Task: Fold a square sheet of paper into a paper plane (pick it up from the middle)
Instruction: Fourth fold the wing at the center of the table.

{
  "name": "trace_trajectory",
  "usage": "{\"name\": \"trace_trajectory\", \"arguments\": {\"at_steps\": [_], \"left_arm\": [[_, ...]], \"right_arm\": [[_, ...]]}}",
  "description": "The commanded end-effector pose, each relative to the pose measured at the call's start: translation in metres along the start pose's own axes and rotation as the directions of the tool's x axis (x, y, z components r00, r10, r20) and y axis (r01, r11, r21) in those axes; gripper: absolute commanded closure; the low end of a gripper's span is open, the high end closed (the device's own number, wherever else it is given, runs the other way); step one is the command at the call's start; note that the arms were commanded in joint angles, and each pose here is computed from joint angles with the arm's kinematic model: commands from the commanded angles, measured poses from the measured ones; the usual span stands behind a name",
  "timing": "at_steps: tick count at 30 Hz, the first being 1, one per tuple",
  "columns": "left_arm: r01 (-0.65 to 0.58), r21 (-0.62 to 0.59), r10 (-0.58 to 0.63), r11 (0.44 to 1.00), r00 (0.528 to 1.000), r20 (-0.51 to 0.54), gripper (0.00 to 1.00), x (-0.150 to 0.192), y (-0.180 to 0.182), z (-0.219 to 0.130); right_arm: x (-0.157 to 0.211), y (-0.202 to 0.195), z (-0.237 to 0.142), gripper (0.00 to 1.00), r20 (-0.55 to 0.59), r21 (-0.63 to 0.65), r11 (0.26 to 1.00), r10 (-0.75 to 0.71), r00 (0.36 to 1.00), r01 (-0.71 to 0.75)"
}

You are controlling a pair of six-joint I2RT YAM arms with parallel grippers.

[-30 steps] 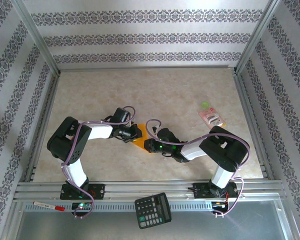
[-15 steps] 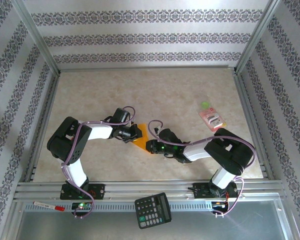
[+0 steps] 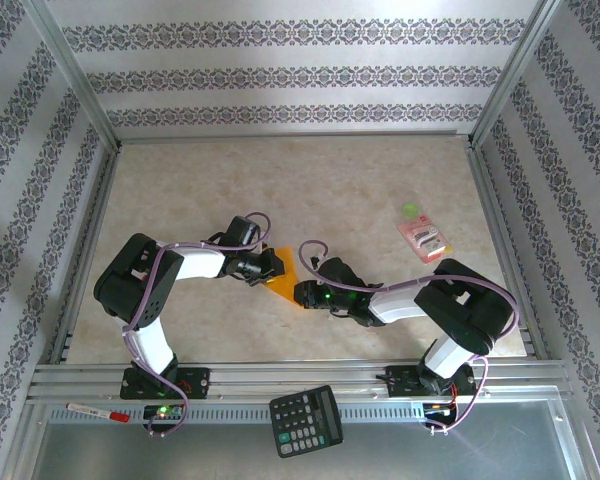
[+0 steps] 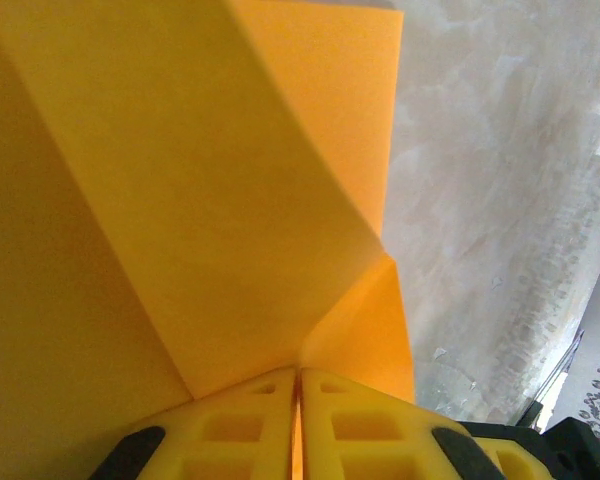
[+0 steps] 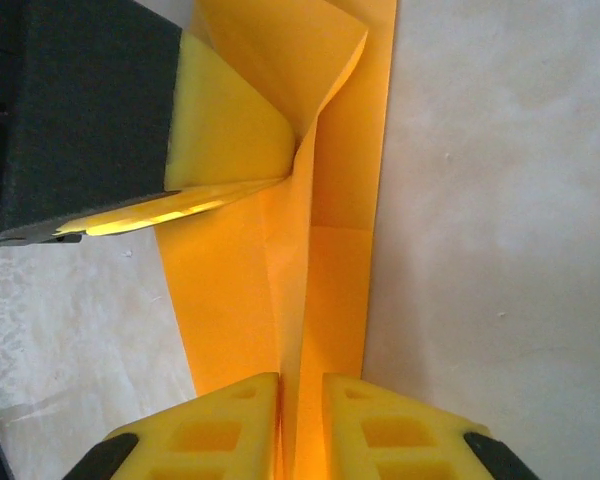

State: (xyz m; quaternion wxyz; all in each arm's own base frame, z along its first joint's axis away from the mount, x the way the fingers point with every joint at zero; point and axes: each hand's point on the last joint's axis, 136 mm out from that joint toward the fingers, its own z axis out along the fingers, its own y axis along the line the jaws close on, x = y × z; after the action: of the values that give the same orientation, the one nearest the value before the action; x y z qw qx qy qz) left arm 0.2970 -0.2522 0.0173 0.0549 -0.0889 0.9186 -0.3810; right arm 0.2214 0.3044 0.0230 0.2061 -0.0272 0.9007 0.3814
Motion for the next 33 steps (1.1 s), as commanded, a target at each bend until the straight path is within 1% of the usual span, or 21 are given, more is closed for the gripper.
{"name": "trace_trajectory", "arguments": {"at_steps": [1,11,14,19,26,33], "left_arm": [[0.024,-0.066,-0.024,0.998,1.0,-0.01,0.89,0.008,0.024,0.001],[0.021,-0.068,-0.022,0.997,1.0,-0.011,0.89,0.008,0.024,0.0],[0.022,-0.069,-0.023,0.997,1.0,-0.013,0.89,0.009,0.024,0.0],[0.019,-0.073,-0.02,0.997,1.0,-0.012,0.89,0.009,0.024,-0.001],[0.027,-0.082,-0.027,0.996,1.0,-0.005,0.89,0.01,0.028,-0.001],[0.027,-0.075,-0.027,0.997,1.0,0.007,0.88,0.011,0.026,-0.005]], "right_arm": [[-0.009,0.006,0.0,0.81,0.012,-0.01,1.0,0.004,1.0,-0.003],[-0.018,0.015,0.002,0.82,0.016,-0.033,0.999,-0.005,1.0,0.005],[-0.017,0.014,0.001,0.85,0.013,-0.029,1.0,-0.003,1.0,0.003],[-0.009,0.012,0.002,0.91,-0.003,-0.028,1.0,0.009,1.0,-0.009],[0.006,0.011,0.006,0.95,-0.025,-0.008,1.0,-0.004,1.0,0.004],[0.025,-0.003,0.014,0.98,-0.059,0.037,0.999,-0.007,0.998,0.009]]}}
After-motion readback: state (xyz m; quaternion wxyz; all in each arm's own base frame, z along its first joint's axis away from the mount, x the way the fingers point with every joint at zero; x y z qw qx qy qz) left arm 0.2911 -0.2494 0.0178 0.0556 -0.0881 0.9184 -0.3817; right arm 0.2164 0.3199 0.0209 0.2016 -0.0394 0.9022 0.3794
